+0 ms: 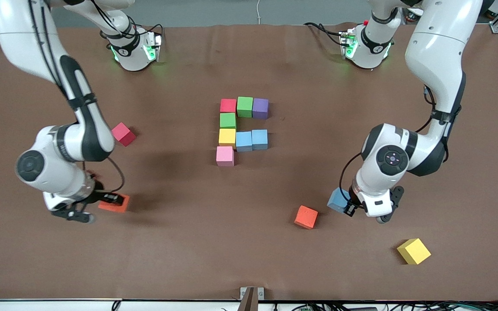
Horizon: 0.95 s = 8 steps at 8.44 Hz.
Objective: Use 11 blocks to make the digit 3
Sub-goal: 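Carry the orange cube to the line while the left gripper carries blue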
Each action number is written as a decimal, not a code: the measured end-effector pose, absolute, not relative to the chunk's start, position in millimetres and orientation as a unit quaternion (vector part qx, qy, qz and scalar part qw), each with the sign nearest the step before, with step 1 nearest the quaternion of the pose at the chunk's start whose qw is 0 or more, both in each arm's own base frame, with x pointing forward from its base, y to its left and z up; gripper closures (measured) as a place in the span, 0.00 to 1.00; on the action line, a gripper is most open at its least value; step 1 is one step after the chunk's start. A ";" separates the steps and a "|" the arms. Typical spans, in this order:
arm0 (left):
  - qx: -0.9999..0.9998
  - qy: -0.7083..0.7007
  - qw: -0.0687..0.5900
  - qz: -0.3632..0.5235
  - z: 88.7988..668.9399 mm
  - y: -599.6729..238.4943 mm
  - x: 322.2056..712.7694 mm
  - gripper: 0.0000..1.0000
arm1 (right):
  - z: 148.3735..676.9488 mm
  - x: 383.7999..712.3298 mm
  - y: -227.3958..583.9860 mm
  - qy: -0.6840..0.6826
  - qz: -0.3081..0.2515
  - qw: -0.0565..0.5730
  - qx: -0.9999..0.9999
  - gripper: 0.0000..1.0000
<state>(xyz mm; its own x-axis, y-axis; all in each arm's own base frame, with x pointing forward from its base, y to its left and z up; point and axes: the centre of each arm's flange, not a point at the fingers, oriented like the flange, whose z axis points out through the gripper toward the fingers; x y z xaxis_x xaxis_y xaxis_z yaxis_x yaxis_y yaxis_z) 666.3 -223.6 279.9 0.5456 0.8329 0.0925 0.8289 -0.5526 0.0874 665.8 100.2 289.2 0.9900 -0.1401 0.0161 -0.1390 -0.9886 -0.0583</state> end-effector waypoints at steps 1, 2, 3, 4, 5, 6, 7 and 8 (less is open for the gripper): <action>0.869 0.491 0.014 0.058 283.1 -236.4 660.3 0.57 | 286.4 653.6 146.6 0.035 0.000 0.027 -0.999 0.37; 0.859 0.510 0.010 0.055 284.6 -248.1 654.3 0.57 | 280.4 638.1 190.7 0.016 0.008 0.025 -1.000 0.37; 0.849 0.525 0.010 0.054 286.8 -259.4 649.3 0.57 | 276.1 622.4 229.2 0.008 0.013 0.023 -1.000 0.37; 0.842 0.537 0.012 0.054 287.7 -270.5 644.8 0.57 | 274.5 609.4 259.6 0.002 0.016 0.022 -1.000 0.37; 0.835 0.548 0.014 0.052 288.0 -280.6 640.4 0.57 | 274.8 597.8 286.4 -0.003 0.014 0.022 -1.000 0.37; 0.830 0.556 0.017 0.050 288.6 -290.1 636.2 0.57 | 276.0 587.4 310.1 -0.011 0.008 0.024 -1.000 0.37; 0.826 0.562 0.020 0.048 289.7 -298.1 632.7 0.57 | 278.4 580.7 328.0 -0.013 -0.002 0.029 -0.999 0.37; 0.823 0.566 0.024 0.045 291.6 -306.8 629.1 0.57 | 281.4 578.2 338.6 -0.011 -0.015 0.036 -0.999 0.37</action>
<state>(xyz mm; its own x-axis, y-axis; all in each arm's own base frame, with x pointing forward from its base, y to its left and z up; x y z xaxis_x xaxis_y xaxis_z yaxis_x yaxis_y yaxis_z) 629.1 -306.8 291.6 0.3554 0.9335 0.0469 0.9291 -0.3583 0.0911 578.2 338.6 281.4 0.9993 0.0204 0.0308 0.0225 -0.9972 -0.0717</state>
